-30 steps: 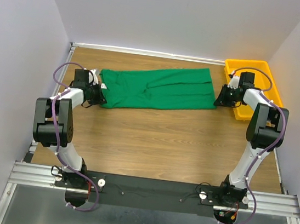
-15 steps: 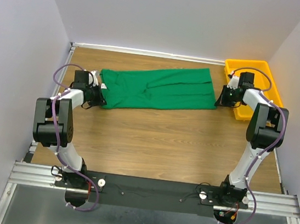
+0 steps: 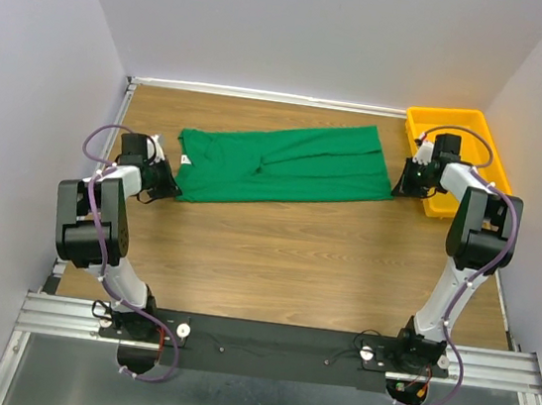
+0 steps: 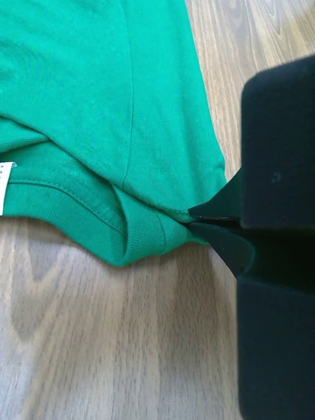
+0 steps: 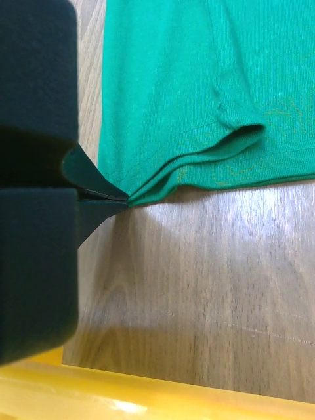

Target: Fold and stack the t-shirts

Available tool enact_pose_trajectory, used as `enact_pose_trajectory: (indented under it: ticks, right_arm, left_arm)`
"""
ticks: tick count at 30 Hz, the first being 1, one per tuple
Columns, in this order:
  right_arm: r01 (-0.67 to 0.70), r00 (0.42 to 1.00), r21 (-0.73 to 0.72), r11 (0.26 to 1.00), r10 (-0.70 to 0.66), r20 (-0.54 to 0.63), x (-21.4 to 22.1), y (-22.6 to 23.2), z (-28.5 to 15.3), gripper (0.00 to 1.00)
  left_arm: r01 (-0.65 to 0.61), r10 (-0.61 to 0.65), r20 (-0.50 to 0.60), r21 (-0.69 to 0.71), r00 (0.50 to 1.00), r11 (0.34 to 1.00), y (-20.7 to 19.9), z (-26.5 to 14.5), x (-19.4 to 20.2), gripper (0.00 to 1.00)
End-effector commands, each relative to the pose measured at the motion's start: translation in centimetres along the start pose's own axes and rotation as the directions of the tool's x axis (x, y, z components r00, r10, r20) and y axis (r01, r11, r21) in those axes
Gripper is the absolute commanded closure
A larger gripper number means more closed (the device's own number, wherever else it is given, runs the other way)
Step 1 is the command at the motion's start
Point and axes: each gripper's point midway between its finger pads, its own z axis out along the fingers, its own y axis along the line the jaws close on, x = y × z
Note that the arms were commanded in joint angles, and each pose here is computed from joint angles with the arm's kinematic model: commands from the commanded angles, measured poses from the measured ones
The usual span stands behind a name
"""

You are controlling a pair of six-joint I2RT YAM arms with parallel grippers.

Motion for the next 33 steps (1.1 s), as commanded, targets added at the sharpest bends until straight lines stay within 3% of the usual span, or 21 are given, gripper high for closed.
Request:
enact_pose_trajectory:
  ticks: [1, 6, 9, 10, 12, 13, 19, 20, 24, 26, 27, 33]
  right_arm:
    - [0.007, 1.000, 0.076, 0.997, -0.009, 0.021, -0.4, -1.7, -1.0, 0.99]
    - [0.036, 0.999, 0.016, 0.999, -0.037, 0.018, 0.1, -0.6, -1.4, 0.99]
    - [0.087, 0.996, -0.051, 0.995, -0.085, 0.037, 0.1, 0.8, -2.3, 0.98]
    - [0.098, 0.995, -0.061, 0.993, -0.095, 0.037, 0.3, 1.0, -2.5, 0.84]
    - [0.120, 0.992, -0.064, 0.991, -0.117, 0.048, 0.2, 1.2, -3.0, 0.69]
    - [0.133, 0.990, -0.061, 0.989, -0.130, 0.062, 0.0, 1.4, -3.7, 0.56]
    - [0.197, 0.978, -0.106, 0.975, -0.189, 0.084, -0.4, 2.7, -5.2, 0.34]
    - [0.209, 0.977, -0.132, 0.969, -0.200, 0.078, -0.1, 3.4, -5.7, 0.31]
    - [0.363, 0.932, -0.305, 0.880, -0.348, 0.104, 1.3, 7.3, -6.5, 0.24]
    - [0.415, 0.908, -0.399, 0.818, -0.402, 0.118, 2.7, 10.0, -6.5, 0.24]
    - [0.419, 0.904, -0.429, 0.800, -0.412, 0.113, 3.5, 10.9, -6.3, 0.24]
    - [0.470, 0.867, -0.499, 0.728, -0.487, 0.106, 5.2, 15.5, -5.3, 0.24]
  left_arm:
    - [0.000, 0.001, 0.003, -0.073, 1.000, 0.997, 1.8, -0.4, 0.0, 1.00]
    - [-0.009, 0.009, 0.005, -0.050, 1.000, 0.999, 1.2, -1.0, -0.1, 1.00]
    - [-0.017, 0.018, 0.023, -0.056, 1.000, 0.998, 0.9, -1.8, -0.7, 0.79]
    - [-0.012, 0.015, 0.030, -0.080, 0.999, 0.997, 1.2, -2.1, -0.9, 0.71]
    - [-0.017, 0.024, 0.066, -0.111, 0.998, 0.994, 1.3, -3.0, -1.7, 0.65]
    - [-0.006, 0.020, 0.084, -0.162, 0.996, 0.987, 2.0, -3.4, -2.1, 0.57]
    - [0.070, 0.012, 0.277, -0.284, 0.961, 0.956, 2.7, -8.0, -5.6, 0.47]
    - [0.078, 0.005, 0.294, -0.271, 0.956, 0.959, 2.3, -8.5, -5.6, 0.40]
    - [0.142, -0.125, 0.297, -0.035, 0.946, 0.989, -1.8, -9.0, -3.3, 0.37]
    - [0.231, -0.258, 0.235, 0.134, 0.937, 0.964, -3.8, -7.8, -0.4, 0.37]
    - [0.280, -0.306, 0.181, 0.155, 0.935, 0.947, -3.5, -6.9, 2.2, 0.37]
    - [0.449, -0.481, 0.235, 0.179, 0.845, 0.875, -2.6, -6.1, 2.7, 0.37]
